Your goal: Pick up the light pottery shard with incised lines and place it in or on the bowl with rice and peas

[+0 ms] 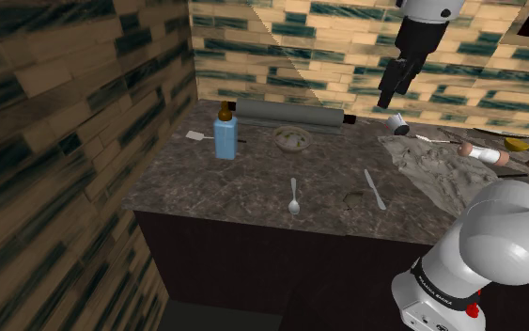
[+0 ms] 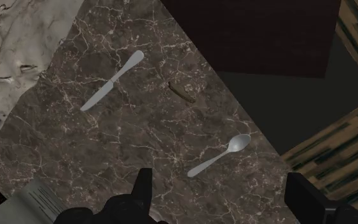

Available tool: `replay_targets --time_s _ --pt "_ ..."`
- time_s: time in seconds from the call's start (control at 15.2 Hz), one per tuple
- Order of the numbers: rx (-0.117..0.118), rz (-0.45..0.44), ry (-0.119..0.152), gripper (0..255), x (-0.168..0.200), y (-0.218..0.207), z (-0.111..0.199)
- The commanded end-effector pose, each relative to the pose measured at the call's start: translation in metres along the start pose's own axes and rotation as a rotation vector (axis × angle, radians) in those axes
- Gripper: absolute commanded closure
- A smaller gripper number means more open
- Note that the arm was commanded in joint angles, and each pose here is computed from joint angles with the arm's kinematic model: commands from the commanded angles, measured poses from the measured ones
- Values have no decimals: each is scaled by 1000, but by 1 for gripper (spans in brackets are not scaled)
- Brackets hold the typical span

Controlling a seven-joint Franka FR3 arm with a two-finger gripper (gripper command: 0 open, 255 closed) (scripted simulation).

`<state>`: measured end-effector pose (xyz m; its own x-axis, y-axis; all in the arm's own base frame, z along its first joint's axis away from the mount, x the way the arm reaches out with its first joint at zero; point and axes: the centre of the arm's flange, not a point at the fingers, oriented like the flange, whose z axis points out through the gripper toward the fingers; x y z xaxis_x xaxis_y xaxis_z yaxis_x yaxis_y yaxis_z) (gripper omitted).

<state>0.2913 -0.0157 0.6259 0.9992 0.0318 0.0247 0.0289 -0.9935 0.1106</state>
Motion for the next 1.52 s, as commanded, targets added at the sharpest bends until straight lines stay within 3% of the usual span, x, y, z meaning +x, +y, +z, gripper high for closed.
replay_targets --time_s 0.0,1.45 --pt "0 0 0 0 0 0 0" --pt "35 -656 3 0 -27 50 286"
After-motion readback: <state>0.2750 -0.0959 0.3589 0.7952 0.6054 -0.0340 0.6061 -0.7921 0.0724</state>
